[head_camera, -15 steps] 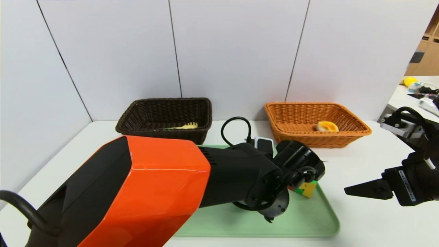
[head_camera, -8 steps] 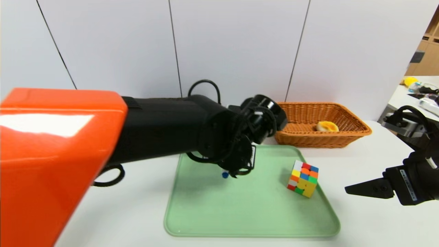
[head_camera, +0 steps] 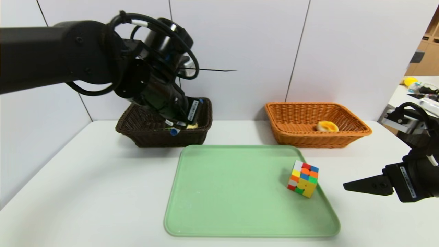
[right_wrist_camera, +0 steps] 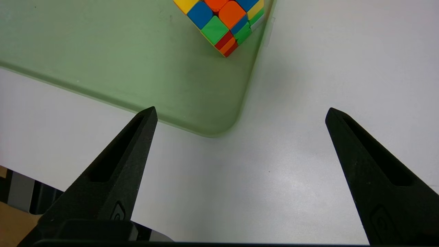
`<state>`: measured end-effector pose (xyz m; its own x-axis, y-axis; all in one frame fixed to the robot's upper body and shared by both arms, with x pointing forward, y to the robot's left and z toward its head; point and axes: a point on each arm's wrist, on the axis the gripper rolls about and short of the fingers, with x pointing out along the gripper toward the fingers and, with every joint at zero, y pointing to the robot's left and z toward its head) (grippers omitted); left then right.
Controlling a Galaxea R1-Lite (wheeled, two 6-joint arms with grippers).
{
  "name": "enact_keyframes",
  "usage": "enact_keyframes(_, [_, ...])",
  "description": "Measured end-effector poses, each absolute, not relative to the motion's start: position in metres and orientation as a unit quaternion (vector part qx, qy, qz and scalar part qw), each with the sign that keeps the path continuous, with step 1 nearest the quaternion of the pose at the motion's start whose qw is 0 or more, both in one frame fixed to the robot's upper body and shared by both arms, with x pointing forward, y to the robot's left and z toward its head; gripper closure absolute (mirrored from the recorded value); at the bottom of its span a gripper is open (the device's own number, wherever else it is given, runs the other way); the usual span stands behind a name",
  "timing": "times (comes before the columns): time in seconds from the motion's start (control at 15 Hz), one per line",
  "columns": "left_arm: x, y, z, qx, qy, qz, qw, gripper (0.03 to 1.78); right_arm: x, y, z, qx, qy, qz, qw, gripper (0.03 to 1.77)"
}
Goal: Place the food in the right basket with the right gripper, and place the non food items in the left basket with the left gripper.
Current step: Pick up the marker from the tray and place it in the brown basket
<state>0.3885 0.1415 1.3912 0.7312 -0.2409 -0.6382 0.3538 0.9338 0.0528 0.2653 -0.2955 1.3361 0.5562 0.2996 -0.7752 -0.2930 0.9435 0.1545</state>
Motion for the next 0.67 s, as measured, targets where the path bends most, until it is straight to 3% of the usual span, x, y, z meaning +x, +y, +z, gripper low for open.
enact_keyframes(0.33, [0.408,0.199,1.404,0.15,0.294,-0.282,0.901,1.57,0.263,-0.296,1.337,0.005,0.437,0.17,0.883,0.1])
enact_keyframes(0.67, [0.432,0.24,1.393,0.224,0.23,-0.409,0.854,1.57,0.261,-0.296,1.338,0.005,0.434,0.171,0.884,0.1])
